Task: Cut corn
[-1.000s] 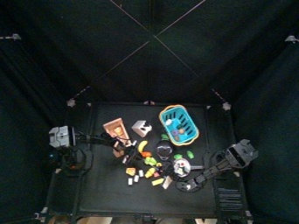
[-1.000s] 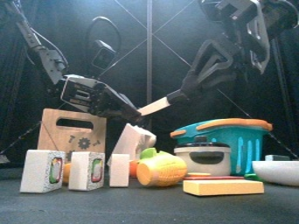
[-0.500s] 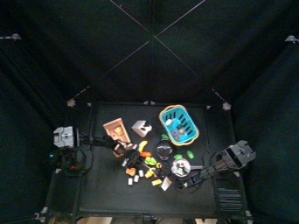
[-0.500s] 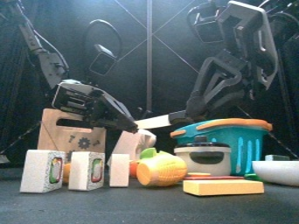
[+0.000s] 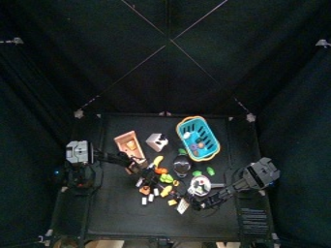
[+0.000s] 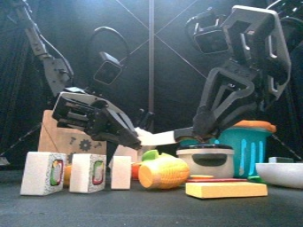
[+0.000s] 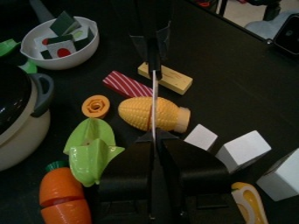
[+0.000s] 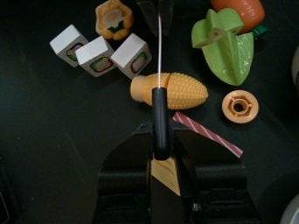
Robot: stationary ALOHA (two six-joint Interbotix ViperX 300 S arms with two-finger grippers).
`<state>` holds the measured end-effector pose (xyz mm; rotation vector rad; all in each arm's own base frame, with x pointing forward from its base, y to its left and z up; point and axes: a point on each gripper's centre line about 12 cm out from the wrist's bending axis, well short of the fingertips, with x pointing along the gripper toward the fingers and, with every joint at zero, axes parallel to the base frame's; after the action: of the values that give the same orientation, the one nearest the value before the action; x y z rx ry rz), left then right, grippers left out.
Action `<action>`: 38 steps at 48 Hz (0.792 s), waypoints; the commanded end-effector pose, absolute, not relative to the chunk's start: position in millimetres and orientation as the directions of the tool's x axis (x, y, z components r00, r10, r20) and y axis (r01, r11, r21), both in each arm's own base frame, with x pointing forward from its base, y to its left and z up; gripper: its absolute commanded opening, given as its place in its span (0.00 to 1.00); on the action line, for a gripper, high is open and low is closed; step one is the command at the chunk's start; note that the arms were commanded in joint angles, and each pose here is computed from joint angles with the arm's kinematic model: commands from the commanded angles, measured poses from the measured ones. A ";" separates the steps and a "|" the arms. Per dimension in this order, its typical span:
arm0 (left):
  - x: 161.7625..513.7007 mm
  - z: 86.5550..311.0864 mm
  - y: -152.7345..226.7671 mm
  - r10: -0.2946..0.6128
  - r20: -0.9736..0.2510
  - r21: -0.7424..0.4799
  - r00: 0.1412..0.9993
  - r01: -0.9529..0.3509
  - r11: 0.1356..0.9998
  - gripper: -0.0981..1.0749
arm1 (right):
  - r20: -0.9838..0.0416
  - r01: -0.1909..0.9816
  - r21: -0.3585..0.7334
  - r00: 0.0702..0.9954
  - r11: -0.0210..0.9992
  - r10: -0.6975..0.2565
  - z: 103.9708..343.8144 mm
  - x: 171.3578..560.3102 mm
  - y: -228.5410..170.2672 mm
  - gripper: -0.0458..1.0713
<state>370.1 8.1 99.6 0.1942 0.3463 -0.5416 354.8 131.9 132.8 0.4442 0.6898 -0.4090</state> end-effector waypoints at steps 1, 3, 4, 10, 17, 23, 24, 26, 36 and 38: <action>378.8 110.9 11.6 -0.464 -0.334 0.111 0.820 0.523 0.845 0.49 | -0.670 0.477 0.284 0.719 0.832 -0.184 142.0 357.4 138.1 0.44; 379.7 111.8 11.9 -0.463 -0.332 0.112 0.822 0.522 0.846 0.49 | -0.672 0.477 0.285 0.718 0.832 -0.182 141.3 357.4 138.5 0.44; 379.8 111.2 12.0 -0.462 -0.332 0.111 0.822 0.521 0.846 0.49 | -0.673 0.477 0.286 0.718 0.831 -0.180 141.2 357.4 138.6 0.44; 381.8 108.9 13.4 -0.453 -0.338 0.108 0.825 0.512 0.852 0.49 | -0.681 0.477 0.285 0.711 0.832 -0.174 137.1 357.7 140.0 0.44; 382.2 104.8 12.5 -0.455 -0.344 0.099 0.821 0.514 0.852 0.49 | -0.687 0.478 0.280 0.706 0.833 -0.175 133.4 358.1 140.6 0.44; 382.6 103.4 12.5 -0.452 -0.344 0.092 0.823 0.509 0.856 0.49 | -0.689 0.481 0.278 0.703 0.832 -0.177 132.3 357.9 139.8 0.44; 383.1 103.9 12.7 -0.451 -0.343 0.093 0.824 0.507 0.857 0.49 | -0.689 0.481 0.278 0.703 0.832 -0.177 132.3 357.9 139.8 0.44; 383.2 103.9 12.2 -0.452 -0.342 0.092 0.824 0.508 0.857 0.49 | -0.689 0.484 0.278 0.702 0.830 -0.179 132.3 358.3 138.7 0.44; 384.6 99.9 13.3 -0.449 -0.350 0.087 0.822 0.506 0.858 0.49 | -0.690 0.489 0.280 0.701 0.826 -0.181 132.5 358.9 137.8 0.44; 384.5 98.1 13.3 -0.450 -0.353 0.084 0.820 0.506 0.858 0.49 | -0.690 0.489 0.281 0.701 0.826 -0.180 132.4 358.6 138.4 0.44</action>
<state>376.5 8.8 93.7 0.1747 0.3532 -0.5261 354.2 134.3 121.2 0.4489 0.7240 -0.4097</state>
